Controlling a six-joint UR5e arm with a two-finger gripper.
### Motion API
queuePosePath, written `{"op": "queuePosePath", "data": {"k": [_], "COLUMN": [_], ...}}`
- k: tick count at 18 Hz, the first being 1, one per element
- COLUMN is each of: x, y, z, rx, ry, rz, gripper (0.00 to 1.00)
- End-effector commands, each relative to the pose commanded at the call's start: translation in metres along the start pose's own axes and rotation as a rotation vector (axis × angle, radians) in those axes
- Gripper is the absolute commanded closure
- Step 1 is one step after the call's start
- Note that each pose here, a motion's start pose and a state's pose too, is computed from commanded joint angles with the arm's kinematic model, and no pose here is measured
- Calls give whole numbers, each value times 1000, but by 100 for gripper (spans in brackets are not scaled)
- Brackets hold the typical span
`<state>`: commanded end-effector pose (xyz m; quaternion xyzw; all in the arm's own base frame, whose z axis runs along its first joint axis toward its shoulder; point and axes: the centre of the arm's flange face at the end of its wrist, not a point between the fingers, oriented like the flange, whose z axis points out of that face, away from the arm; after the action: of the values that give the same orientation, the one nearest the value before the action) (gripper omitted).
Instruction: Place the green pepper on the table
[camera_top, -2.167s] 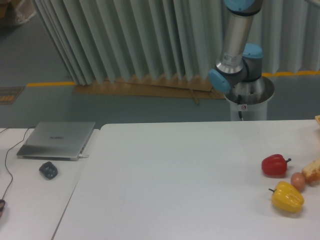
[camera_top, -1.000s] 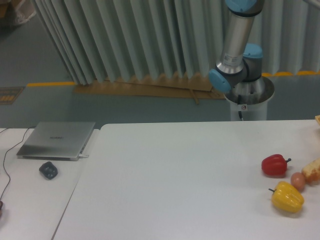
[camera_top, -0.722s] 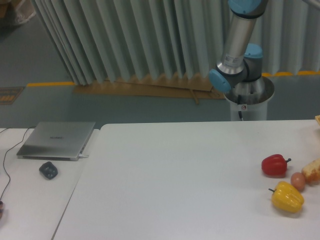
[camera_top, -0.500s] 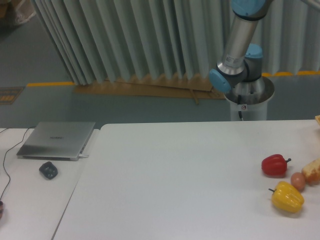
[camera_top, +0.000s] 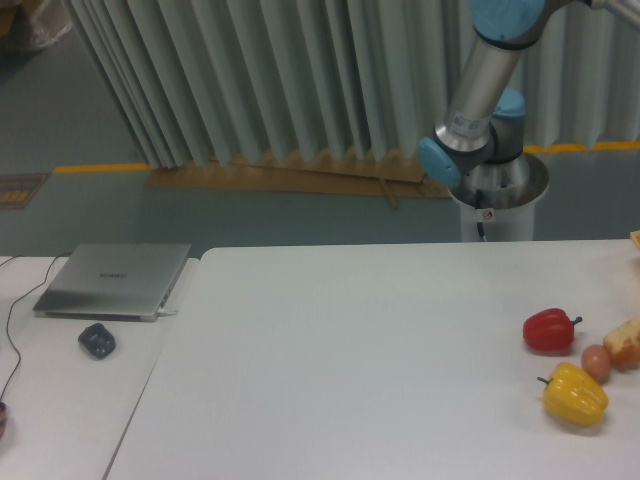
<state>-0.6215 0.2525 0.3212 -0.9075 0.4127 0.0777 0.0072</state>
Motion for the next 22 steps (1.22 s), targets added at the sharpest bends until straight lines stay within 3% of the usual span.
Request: {"op": "queuePosePath", "data": {"k": [7,22], "x": [-10,-13], "y": [14,14], "z": [-7,24], "rx": [-17,7], "ry": [-26,10], "rz": [-9,-25], "gripper": [0,0]}}
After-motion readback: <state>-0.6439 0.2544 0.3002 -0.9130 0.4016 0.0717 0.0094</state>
